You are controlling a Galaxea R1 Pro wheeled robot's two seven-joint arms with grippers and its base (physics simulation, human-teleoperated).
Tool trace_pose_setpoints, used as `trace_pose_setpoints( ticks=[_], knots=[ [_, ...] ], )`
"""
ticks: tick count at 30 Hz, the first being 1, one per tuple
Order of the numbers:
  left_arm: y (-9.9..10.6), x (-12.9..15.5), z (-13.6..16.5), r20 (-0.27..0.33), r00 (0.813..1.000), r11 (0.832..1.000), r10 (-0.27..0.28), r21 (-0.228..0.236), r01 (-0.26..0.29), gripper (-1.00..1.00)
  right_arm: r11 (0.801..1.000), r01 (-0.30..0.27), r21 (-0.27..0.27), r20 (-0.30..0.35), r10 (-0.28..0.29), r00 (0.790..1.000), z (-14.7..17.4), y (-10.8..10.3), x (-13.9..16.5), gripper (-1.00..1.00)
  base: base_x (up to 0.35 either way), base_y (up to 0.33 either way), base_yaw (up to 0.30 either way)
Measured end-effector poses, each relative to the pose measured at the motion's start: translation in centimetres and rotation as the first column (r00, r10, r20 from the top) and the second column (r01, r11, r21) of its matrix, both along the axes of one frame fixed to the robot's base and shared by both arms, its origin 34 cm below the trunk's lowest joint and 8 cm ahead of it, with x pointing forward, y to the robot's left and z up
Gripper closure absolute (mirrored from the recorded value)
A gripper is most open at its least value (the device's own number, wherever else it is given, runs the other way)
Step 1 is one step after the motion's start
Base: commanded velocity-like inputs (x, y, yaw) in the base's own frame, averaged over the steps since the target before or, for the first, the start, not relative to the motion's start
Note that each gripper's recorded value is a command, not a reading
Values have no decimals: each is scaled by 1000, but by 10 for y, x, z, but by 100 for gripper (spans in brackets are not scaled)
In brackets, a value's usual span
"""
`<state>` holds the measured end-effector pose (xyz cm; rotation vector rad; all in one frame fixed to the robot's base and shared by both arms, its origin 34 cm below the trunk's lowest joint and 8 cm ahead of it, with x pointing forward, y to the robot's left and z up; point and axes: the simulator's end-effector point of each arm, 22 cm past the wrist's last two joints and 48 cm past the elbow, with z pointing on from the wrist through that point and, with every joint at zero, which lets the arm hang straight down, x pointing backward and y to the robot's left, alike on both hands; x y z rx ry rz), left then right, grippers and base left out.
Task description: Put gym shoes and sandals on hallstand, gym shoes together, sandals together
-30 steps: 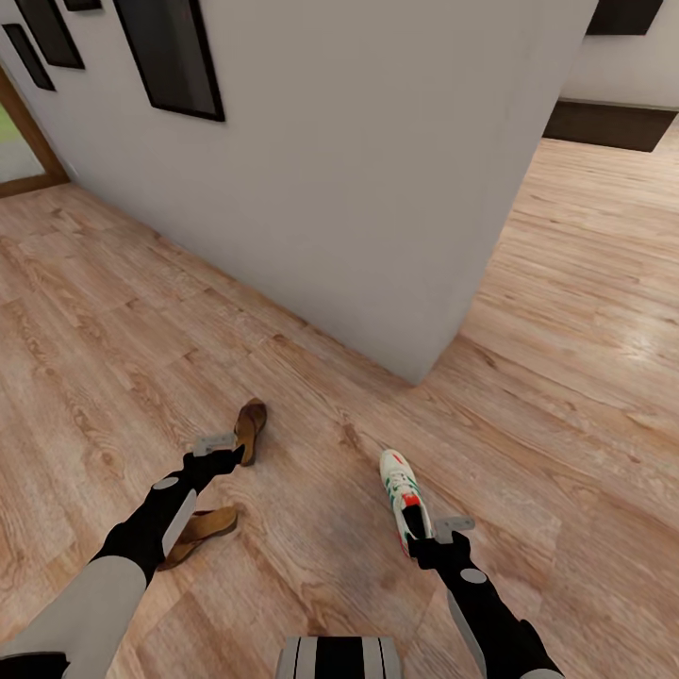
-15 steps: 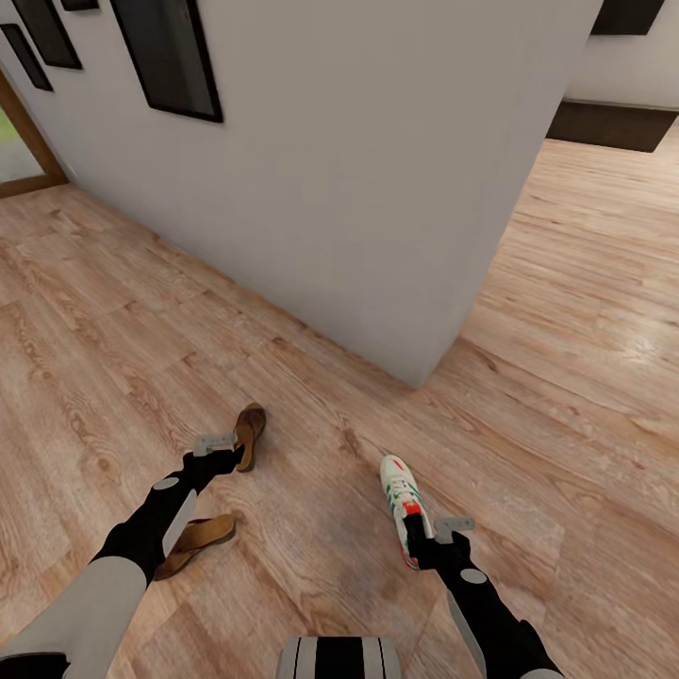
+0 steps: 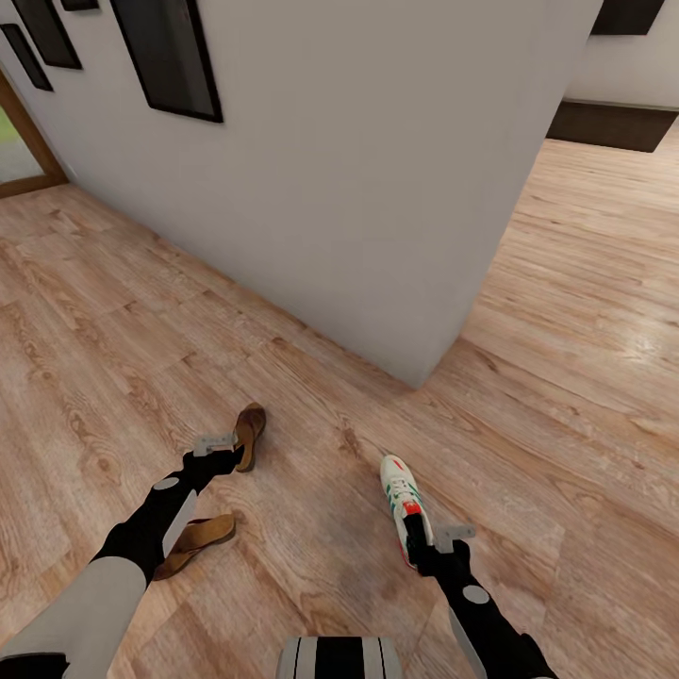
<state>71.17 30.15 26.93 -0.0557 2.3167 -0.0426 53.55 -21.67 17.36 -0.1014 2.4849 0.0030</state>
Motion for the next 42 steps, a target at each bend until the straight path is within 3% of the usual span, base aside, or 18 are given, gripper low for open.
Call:
trace_pose_setpoints(
  ticks=[2,7,25,42],
  knots=[
    [0,0,0,0,1000,1000,0,0,0,-100,1000,-2,6,32,2,999,-2,1,-5,-100,0,0,0],
    [0,-2,-6,-9,1000,1000,0,0,0,-100,1000,-3,10,41,3,999,-7,3,-10,-100,0,0,0],
    [0,-29,-68,-106,994,1000,0,1,1,-100,1000,-2,12,-49,3,999,-50,3,-46,-100,0,0,0],
    [0,-29,-74,-108,994,1000,-2,2,2,-100,1000,0,11,-64,1,998,-57,3,-51,-100,0,0,0]
  ],
)
